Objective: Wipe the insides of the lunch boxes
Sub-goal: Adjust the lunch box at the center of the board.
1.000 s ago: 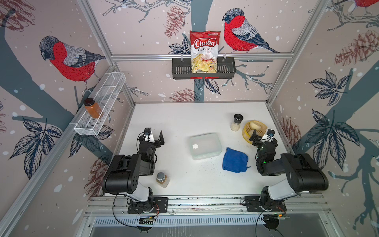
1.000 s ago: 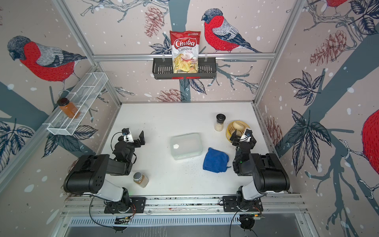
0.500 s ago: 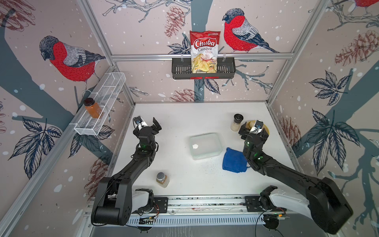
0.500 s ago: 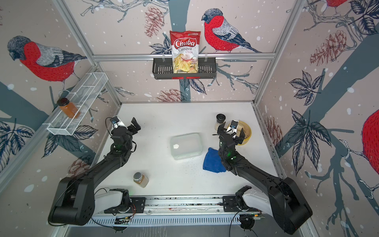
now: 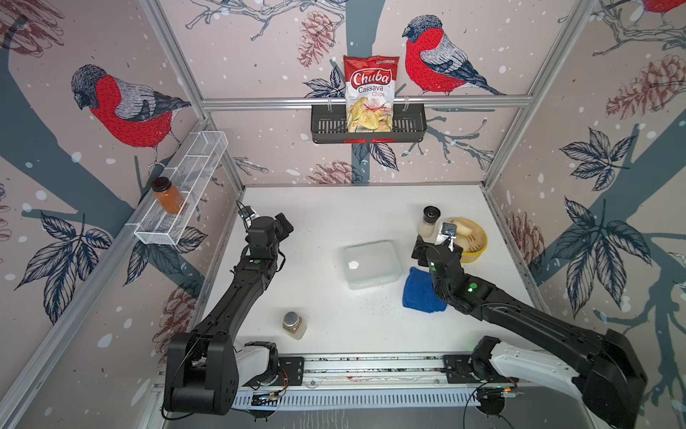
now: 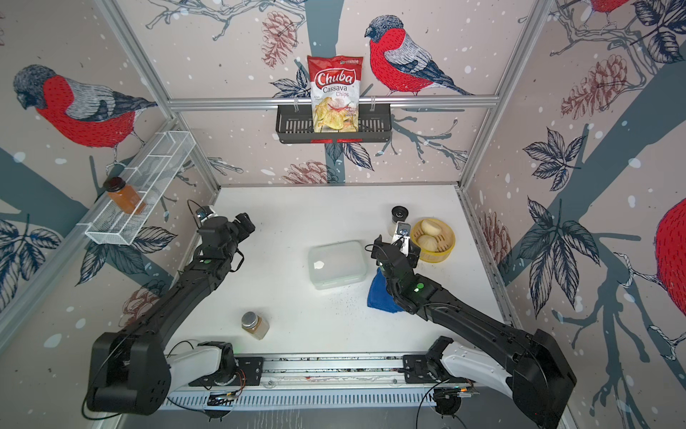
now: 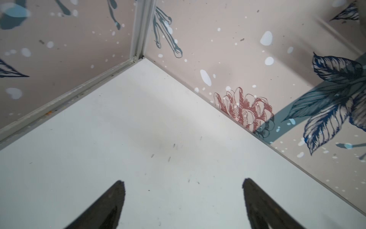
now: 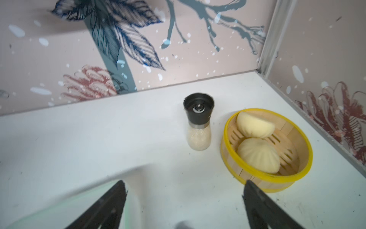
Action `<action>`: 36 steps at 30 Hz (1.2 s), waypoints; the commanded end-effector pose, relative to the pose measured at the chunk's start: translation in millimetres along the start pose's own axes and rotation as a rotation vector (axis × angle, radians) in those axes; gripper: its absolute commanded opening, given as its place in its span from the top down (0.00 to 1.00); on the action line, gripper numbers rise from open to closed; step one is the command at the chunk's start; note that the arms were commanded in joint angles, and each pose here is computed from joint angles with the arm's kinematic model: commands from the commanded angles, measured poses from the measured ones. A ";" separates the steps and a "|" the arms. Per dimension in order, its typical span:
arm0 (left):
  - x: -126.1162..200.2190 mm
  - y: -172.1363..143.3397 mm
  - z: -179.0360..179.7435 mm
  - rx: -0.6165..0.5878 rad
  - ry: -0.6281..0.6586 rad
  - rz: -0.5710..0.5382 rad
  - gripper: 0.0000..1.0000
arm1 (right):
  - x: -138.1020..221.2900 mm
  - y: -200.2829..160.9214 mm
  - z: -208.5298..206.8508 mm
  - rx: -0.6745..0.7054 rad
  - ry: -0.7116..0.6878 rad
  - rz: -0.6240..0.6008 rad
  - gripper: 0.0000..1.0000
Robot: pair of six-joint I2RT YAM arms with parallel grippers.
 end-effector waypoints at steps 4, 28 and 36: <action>3.3 -28.3 -75.1 -0.218 -0.123 0.149 0.61 | 19.8 -48.8 25.0 0.056 0.092 0.194 0.80; -57.6 -169.8 -118.3 -0.309 -0.185 0.570 1.00 | 32.7 -155.1 93.3 -0.081 0.466 0.630 1.00; -66.5 -204.2 -111.2 -0.301 -0.189 0.676 1.00 | 1.5 -151.3 106.3 -0.047 0.449 0.643 1.00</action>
Point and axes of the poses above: each gripper's point midway between its finger pads, its own x axis back along the fingers, its own z axis along the line the jaws close on, y = z × x, the point moved 1 cm from there along x, back along the fingers, and after that the axes turned 9 degrees about x, right-handed, at the moved point
